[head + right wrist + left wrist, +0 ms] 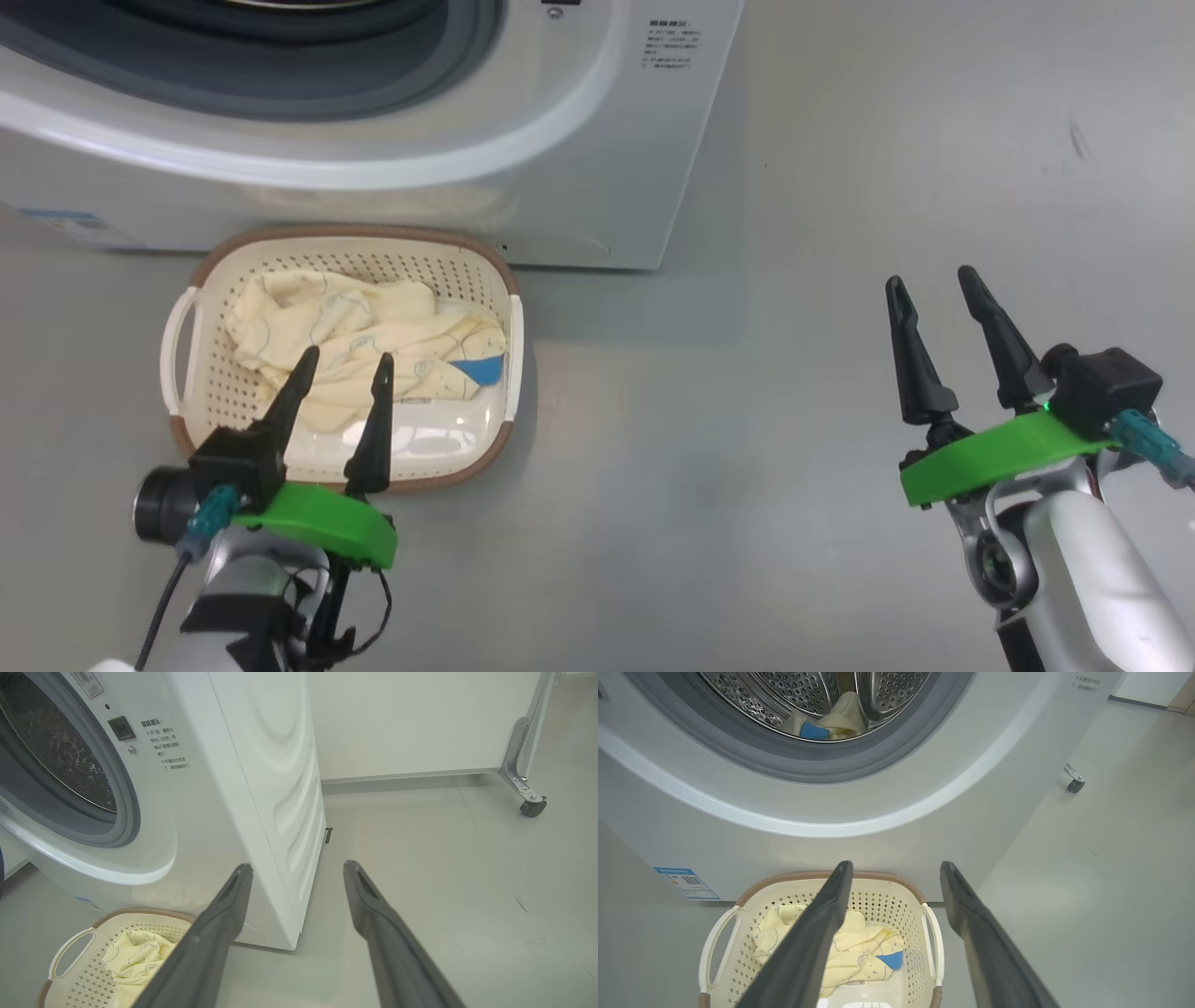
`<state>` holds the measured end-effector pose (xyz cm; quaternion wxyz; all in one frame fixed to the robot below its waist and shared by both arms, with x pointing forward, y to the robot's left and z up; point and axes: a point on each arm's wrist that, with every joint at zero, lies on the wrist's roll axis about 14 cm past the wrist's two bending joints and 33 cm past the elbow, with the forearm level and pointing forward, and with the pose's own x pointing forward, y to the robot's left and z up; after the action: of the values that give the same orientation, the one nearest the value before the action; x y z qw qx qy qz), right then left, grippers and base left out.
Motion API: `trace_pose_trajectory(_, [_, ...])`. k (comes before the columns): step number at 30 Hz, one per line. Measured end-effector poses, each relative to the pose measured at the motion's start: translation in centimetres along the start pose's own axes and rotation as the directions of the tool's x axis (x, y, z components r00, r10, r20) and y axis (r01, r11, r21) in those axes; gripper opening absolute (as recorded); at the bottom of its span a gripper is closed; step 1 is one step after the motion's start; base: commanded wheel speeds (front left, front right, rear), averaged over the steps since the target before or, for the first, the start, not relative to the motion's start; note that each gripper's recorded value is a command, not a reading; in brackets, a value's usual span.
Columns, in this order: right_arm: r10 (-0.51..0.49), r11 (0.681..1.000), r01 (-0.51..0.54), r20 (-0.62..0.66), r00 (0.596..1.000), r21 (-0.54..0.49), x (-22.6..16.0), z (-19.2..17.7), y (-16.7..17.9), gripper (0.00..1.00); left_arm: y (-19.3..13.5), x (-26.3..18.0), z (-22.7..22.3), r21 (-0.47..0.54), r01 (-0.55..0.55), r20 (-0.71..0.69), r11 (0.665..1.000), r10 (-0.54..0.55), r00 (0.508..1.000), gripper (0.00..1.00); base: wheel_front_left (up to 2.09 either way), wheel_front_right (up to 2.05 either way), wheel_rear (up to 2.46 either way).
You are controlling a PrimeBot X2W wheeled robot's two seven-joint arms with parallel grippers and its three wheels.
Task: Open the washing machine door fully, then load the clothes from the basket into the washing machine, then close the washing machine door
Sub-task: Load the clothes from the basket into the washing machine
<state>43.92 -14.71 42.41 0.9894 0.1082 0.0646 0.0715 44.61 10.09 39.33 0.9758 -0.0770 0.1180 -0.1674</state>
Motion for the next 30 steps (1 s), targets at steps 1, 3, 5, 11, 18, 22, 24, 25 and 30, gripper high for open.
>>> trace_pose_trajectory(1, [-0.002, 1.0, 0.002, -0.006, 1.0, 0.0, 0.4, -0.3, -0.2, 1.0, 0.1, 0.6, -0.7, 0.004, 0.007, -0.021, 1.0, -0.007, 1.0, 1.0, 0.0, 0.0, 0.0])
trace_pose_trajectory(3, [-0.006, 1.0, 0.006, -0.025, 1.0, -0.008, 1.1, -1.2, -0.6, 1.0, 0.6, 1.9, -2.2, 0.009, 0.018, -0.064, 1.0, -0.017, 0.998, 1.0, 0.0, 0.0, 0.0])
trace_pose_trajectory(5, [-0.008, 1.0, 0.008, -0.051, 0.999, -0.011, 1.7, -2.5, -0.9, 1.0, 1.4, 3.1, -3.9, 0.027, 0.026, -0.117, 0.999, -0.023, 0.993, 1.0, 0.0, 0.0, 0.0])
trace_pose_trajectory(11, [-0.015, 1.0, 0.013, -0.106, 0.994, -0.015, 3.8, -5.6, -1.9, 1.0, 3.7, 6.2, -9.5, 0.064, 0.046, -0.273, 0.997, -0.027, 0.962, 1.0, 0.0, 0.0, 0.0])
trace_pose_trajectory(18, [-0.037, 0.999, 0.035, -0.185, 0.982, -0.016, 4.7, -9.7, -3.3, 1.0, 6.0, 9.4, -14.8, 0.102, 0.08, -0.4, 0.992, -0.032, 0.916, 1.0, 0.0, 0.0, 0.0])
trace_pose_trajectory(22, [-0.049, 0.999, 0.048, -0.22, 0.974, -0.009, 4.7, -11.6, -3.8, 1.0, 6.8, 10.7, -17.6, 0.114, 0.1, -0.466, 0.988, -0.036, 0.884, 1.0, 0.0, 0.0, 0.0])
trace_pose_trajectory(24, [-0.051, 0.999, 0.05, -0.225, 0.973, -0.013, 4.8, -11.8, -3.9, 1.0, 7.0, 11.0, -18.2, 0.109, 0.099, -0.479, 0.989, -0.035, 0.877, 1.0, 0.0, 0.0, 0.0])
trace_pose_trajectory(25, [-0.053, 0.999, 0.05, -0.231, 0.972, -0.017, 4.8, -12.1, -4.1, 1.0, 7.1, 11.3, -18.9, 0.113, 0.107, -0.5, 0.988, -0.036, 0.865, 1.0, 0.0, 0.0, 0.0])
trace_pose_trajectory(30, [-0.07, 0.998, 0.065, -0.256, 0.964, -0.028, 4.5, -13.3, -4.9, 1.0, 8.0, 12.9, -21.7, 0.154, 0.167, -0.587, 0.974, -0.046, 0.808, 1.0, 0.0, 0.0, 0.0])
